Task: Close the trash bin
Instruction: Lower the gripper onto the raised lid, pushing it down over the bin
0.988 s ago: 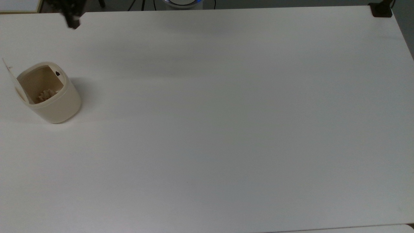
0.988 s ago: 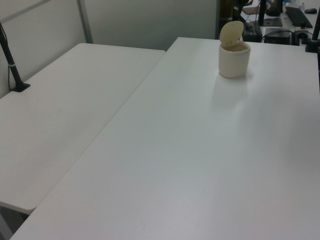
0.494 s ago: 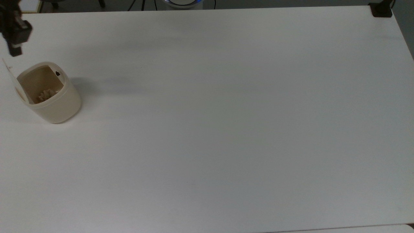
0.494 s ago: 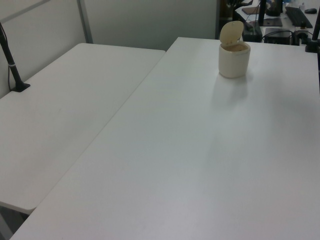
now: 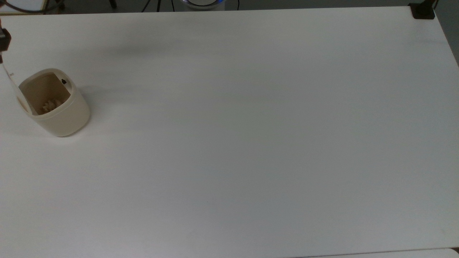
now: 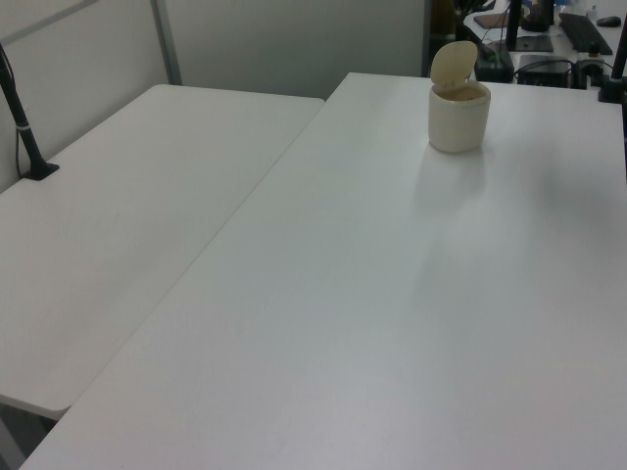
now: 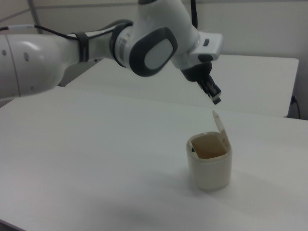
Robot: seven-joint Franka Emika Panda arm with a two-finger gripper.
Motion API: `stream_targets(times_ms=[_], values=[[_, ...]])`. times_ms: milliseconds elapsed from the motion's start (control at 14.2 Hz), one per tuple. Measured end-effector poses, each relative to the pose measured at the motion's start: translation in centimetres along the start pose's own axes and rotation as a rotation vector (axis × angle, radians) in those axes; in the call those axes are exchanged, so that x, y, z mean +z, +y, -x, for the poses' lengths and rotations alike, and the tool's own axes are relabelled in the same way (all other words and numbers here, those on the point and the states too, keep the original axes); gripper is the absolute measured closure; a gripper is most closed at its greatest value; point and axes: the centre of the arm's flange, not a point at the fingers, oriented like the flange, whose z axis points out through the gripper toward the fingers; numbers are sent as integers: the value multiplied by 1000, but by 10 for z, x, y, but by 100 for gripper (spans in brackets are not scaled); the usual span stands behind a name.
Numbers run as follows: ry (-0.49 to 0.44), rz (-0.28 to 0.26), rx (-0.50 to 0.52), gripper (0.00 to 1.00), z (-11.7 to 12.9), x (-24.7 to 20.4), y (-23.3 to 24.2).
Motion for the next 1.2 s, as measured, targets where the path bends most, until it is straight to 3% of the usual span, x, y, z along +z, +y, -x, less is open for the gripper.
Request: stream_targets(times_ms=[988, 1200], values=[[-36, 55, -12, 96, 3, 45, 12], [-114, 64, -57, 96, 16, 57, 5]])
